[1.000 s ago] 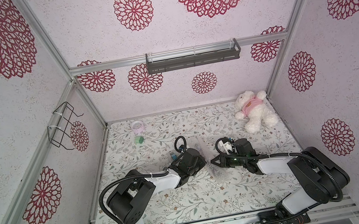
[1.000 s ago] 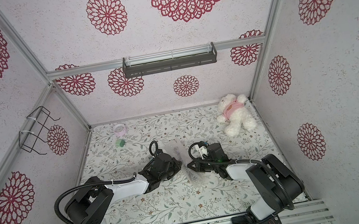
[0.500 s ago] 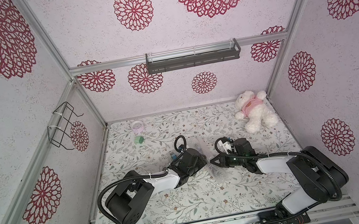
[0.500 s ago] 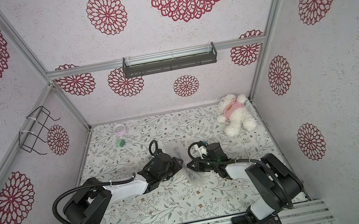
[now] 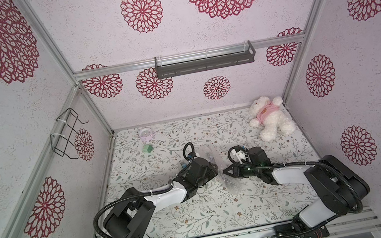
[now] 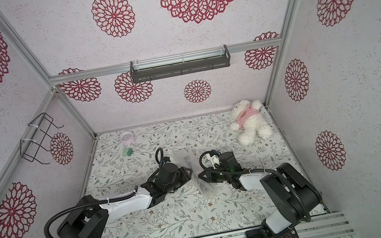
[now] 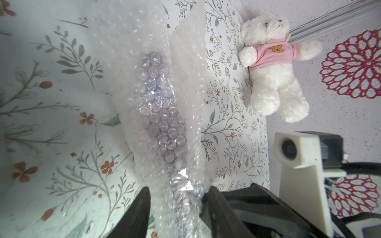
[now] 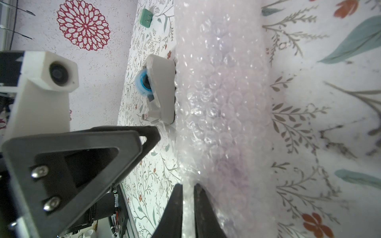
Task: Wrap wine bottles in bubble wrap
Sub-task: Stick the tape on the bubble wrap.
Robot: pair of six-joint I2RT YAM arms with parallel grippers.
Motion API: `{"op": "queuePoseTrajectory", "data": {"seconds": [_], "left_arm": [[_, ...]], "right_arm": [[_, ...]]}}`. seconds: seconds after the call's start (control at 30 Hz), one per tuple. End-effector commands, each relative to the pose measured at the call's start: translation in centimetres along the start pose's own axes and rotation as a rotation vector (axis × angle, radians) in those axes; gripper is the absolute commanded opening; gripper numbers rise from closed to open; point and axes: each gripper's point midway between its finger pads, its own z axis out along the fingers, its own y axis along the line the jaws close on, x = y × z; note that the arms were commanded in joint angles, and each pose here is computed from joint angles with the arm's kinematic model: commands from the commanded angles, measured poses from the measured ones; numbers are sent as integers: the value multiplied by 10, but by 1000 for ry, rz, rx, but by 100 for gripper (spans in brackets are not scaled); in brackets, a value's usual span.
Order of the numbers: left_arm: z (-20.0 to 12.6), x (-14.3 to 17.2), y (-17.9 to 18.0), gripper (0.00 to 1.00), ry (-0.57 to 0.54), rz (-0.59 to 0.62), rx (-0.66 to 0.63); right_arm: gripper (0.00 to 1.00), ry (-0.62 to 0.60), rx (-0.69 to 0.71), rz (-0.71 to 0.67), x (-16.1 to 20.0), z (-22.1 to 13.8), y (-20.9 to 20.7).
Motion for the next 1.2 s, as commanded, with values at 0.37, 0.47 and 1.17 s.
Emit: {"op": "queuePoseTrajectory", "data": {"seconds": [0.37, 0.47, 1.17], "left_arm": [[-5, -18, -51, 13, 25, 154, 104], [6, -15, -55, 11, 44, 165, 111], [55, 27, 14, 13, 199, 110, -124]], "right_arm": [[15, 80, 206, 87, 33, 2, -52], [15, 81, 204, 87, 33, 2, -51], [20, 72, 170, 62, 28, -4, -37]]}}
